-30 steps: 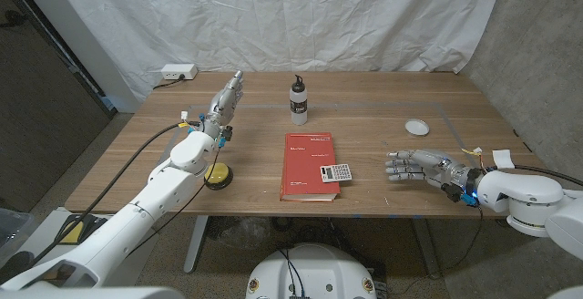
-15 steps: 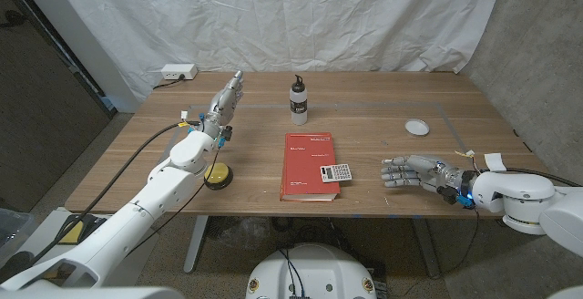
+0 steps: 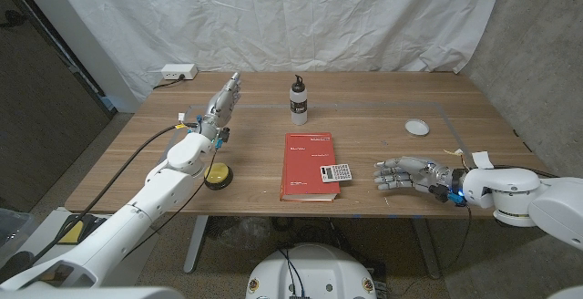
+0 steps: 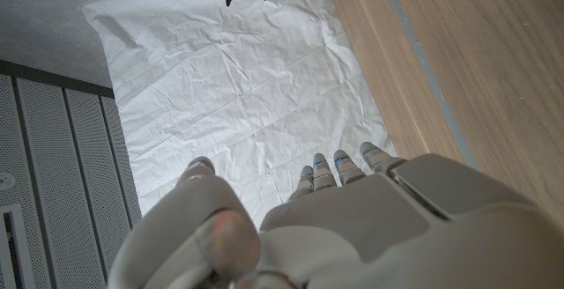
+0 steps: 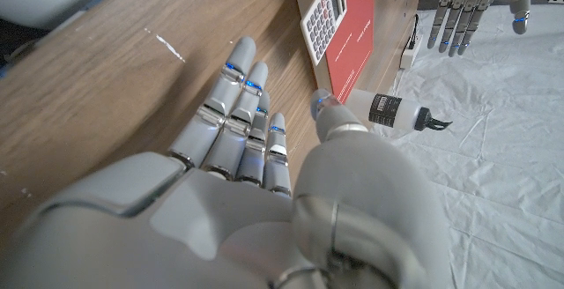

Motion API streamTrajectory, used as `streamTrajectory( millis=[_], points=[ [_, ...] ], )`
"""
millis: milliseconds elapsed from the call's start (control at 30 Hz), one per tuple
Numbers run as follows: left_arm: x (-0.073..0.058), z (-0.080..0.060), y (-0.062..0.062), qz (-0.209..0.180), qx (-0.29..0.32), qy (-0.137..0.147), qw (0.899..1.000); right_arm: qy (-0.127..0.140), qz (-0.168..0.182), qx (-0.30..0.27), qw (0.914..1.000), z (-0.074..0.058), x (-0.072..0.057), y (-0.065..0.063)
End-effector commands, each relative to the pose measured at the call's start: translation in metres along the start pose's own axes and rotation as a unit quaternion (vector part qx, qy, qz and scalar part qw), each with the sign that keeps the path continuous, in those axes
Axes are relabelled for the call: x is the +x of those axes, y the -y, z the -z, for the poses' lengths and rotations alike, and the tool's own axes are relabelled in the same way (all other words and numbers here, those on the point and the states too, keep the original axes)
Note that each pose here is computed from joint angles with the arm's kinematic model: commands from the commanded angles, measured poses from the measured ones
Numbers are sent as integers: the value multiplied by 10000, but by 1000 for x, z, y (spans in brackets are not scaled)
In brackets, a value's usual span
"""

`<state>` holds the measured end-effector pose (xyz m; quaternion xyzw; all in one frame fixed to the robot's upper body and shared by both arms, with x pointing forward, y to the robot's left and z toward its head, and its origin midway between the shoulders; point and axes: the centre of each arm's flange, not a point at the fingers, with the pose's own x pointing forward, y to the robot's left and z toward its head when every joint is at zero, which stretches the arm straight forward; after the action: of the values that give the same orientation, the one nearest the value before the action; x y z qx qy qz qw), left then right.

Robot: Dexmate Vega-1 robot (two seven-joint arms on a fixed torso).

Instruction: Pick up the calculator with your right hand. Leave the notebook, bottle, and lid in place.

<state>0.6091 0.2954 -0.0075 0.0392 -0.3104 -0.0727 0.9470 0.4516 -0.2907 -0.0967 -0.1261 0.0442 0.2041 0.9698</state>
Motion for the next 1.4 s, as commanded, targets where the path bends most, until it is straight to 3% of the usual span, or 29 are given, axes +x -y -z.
streamTrajectory(
  millis=[33, 933, 1200, 1400],
  points=[
    [3, -2, -5, 19, 12, 31, 10000, -120, -91, -98, 9998, -7, 9, -6],
    [1, -2, -13, -21, -2, 61, 10000, -257, -160, -98, 9995, -7, 18, -23],
    [-2, -4, -14, -42, 11, 102, 9999, -319, 116, -303, 9990, -9, 19, -32],
    [-3, -5, -14, -49, 17, 95, 9999, -295, 124, -278, 9991, -9, 20, -34]
  ],
)
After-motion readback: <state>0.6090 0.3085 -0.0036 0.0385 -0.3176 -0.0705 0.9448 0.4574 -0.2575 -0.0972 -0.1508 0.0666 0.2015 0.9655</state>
